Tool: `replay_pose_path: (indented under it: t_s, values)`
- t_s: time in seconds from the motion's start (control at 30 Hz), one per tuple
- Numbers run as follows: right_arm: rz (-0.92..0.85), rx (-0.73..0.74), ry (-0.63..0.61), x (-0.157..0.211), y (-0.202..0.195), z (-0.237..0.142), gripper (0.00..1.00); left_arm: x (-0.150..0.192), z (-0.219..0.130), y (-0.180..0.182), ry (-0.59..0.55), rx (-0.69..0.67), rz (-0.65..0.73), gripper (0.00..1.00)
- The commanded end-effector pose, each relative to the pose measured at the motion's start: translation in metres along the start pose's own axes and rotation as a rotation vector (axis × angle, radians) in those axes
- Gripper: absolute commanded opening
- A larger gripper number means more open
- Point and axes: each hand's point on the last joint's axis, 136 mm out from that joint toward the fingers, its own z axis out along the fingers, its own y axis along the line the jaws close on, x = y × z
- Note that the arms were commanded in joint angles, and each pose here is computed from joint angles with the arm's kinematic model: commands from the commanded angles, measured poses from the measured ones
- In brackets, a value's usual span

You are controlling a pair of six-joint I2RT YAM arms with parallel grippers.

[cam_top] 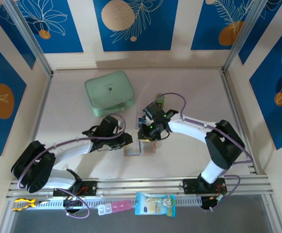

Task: Take the credit cards out of the card holder

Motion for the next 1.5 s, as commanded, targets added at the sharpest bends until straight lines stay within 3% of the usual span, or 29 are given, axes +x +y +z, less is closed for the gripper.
replay_pose_path:
  t_s: [0.0, 0.37, 0.6, 1.47]
  values:
    - [-0.008, -0.022, 0.02, 0.0, 0.012, 0.004, 0.24, 0.0, -0.004, 0.011, -0.018, -0.023, -0.026, 0.23]
    - [-0.005, -0.023, 0.059, 0.006, 0.006, 0.02, 0.23, -0.001, 0.013, 0.016, 0.018, -0.023, -0.035, 0.15]
    - [-0.003, -0.033, 0.076, 0.013, 0.004, 0.032, 0.23, 0.004, 0.017, 0.036, 0.037, -0.103, -0.024, 0.13]
    - [0.005, 0.038, 0.09, 0.021, -0.018, 0.051, 0.23, 0.009, 0.021, 0.049, 0.048, -0.131, -0.047, 0.13]
